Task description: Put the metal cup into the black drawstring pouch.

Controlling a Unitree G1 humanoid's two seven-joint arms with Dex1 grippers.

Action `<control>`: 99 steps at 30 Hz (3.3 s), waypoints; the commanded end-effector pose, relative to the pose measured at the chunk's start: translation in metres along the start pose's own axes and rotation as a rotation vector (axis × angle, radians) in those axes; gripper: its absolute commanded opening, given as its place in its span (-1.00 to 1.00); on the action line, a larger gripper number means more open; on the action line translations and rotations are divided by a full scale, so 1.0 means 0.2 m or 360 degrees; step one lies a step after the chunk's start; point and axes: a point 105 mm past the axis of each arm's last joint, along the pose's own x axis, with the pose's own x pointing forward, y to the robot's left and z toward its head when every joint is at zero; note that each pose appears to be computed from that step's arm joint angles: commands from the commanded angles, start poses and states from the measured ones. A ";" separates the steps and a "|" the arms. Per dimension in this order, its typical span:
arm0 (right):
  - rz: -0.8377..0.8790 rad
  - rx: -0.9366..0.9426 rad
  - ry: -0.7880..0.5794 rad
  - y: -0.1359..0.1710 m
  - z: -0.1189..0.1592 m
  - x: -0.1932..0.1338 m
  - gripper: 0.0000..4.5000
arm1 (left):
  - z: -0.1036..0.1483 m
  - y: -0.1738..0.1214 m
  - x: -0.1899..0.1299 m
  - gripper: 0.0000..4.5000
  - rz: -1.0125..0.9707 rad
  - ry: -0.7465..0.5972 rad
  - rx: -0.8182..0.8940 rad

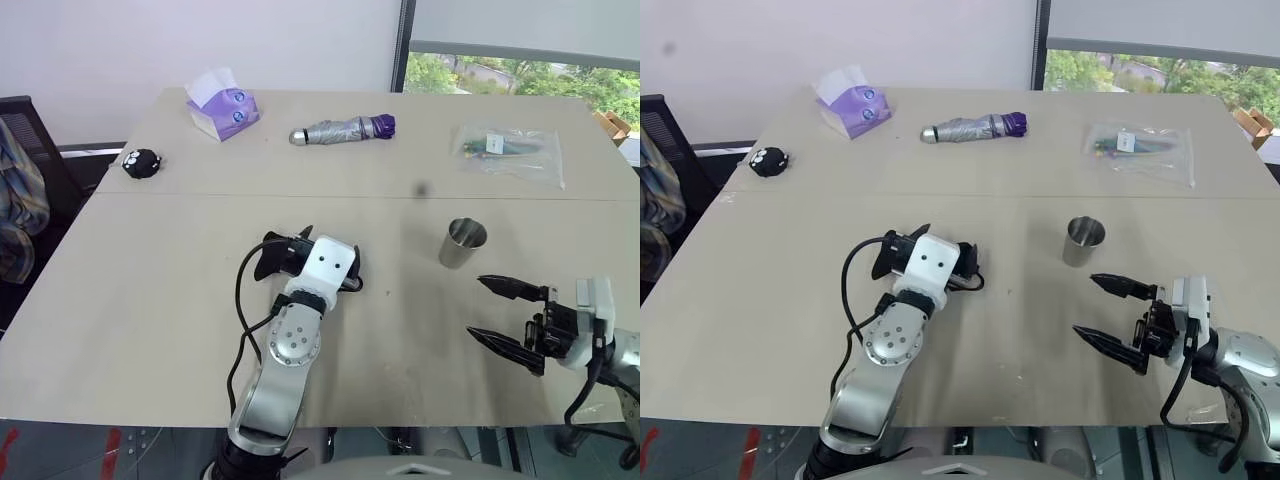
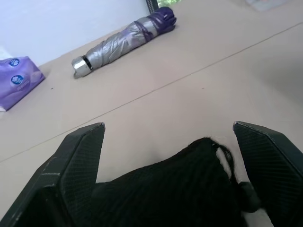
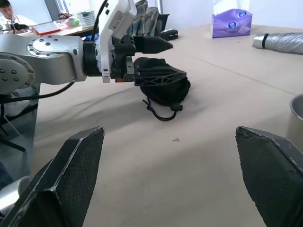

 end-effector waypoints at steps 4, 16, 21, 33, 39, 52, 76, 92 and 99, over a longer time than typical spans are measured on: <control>0.0013 -0.0052 -0.0018 -0.02 0.02 -0.01 1.00 | -0.02 0.07 -0.09 0.99 0.0061 0.0050 0.0039; 0.0030 -0.0038 -0.0032 -0.01 -0.01 0.01 1.00 | -0.10 0.34 -0.15 0.99 0.0121 0.0108 0.0357; 0.0009 -0.0047 -0.0045 -0.02 -0.02 0.01 1.00 | -0.05 0.27 -0.18 0.99 0.0036 0.0055 0.0306; -0.0013 -0.0050 -0.0085 0.00 -0.02 0.02 1.00 | -0.09 0.25 -0.23 0.99 0.0049 0.0129 0.0339; -0.0005 -0.0049 -0.0085 0.00 -0.02 0.01 1.00 | -0.13 0.25 -0.23 0.28 0.0063 0.0176 0.0345; -0.0161 -0.0160 -0.0031 -0.06 -0.04 0.00 1.00 | -0.12 0.28 -0.18 -0.98 0.0114 0.0146 0.0334; -0.0201 -0.1163 0.1207 -0.39 -0.06 0.05 -0.03 | 0.09 0.27 0.30 -1.00 -0.0125 0.0321 -0.0884; -0.0463 -0.0974 0.0464 -0.29 0.36 0.46 -0.98 | 0.32 0.20 0.41 -1.00 -0.0723 0.0269 -0.1208; -0.0255 -0.0923 0.0345 -0.14 0.36 0.68 -0.98 | 0.40 0.17 0.41 -1.00 -0.0892 0.0230 -0.1358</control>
